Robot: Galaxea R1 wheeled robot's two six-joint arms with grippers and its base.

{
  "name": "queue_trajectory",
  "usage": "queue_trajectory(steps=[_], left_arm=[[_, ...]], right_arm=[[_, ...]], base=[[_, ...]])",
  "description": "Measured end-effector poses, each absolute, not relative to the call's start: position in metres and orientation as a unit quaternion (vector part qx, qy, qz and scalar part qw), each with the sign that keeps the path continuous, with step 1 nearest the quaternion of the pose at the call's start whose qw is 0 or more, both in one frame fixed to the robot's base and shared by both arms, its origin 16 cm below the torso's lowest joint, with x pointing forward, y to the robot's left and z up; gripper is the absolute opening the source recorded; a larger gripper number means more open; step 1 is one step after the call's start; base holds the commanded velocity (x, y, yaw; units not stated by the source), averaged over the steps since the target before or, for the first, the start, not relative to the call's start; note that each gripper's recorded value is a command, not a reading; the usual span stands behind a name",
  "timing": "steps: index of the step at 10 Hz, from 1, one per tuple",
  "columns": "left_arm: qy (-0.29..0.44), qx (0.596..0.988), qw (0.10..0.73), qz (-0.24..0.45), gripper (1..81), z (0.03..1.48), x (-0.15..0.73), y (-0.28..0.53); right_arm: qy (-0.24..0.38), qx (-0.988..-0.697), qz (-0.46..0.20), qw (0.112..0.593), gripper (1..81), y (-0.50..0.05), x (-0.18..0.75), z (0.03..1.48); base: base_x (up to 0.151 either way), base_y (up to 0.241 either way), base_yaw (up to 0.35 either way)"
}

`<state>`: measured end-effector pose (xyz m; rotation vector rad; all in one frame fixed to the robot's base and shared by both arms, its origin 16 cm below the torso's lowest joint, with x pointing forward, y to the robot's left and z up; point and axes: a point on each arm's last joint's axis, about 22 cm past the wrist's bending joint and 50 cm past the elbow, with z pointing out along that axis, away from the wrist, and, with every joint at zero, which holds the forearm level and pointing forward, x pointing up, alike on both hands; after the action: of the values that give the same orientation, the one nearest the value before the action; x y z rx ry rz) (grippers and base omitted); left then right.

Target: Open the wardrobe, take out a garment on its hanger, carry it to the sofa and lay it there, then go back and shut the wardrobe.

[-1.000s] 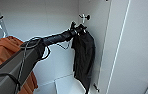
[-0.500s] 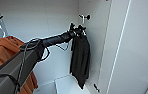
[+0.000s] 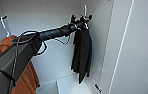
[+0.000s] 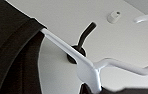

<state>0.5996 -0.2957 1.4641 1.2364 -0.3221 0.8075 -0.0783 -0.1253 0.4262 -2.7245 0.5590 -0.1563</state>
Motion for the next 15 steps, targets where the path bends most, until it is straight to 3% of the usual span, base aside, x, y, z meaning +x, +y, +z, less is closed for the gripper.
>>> queue_trajectory(steps=[3, 8, 15], left_arm=[[-0.101, 0.577, 0.694, 0.419, 1.0, 1.466, 0.649, -0.192], [-0.084, 0.614, 0.627, 0.473, 1.0, 1.441, 0.656, -0.083], [-0.122, 0.677, 0.588, 0.426, 1.0, 1.33, 0.62, -0.102]], right_arm=[[0.148, -0.971, -0.051, 0.181, 81.1, -0.13, -0.062, 0.426], [0.064, -0.98, -0.037, 0.186, 81.1, -0.131, -0.038, 0.426], [0.052, -0.98, -0.045, 0.186, 81.1, -0.134, -0.02, 0.426]], base=[[0.0, 0.0, 0.0], [0.0, 0.0, 0.0], [0.0, 0.0, 0.0]])
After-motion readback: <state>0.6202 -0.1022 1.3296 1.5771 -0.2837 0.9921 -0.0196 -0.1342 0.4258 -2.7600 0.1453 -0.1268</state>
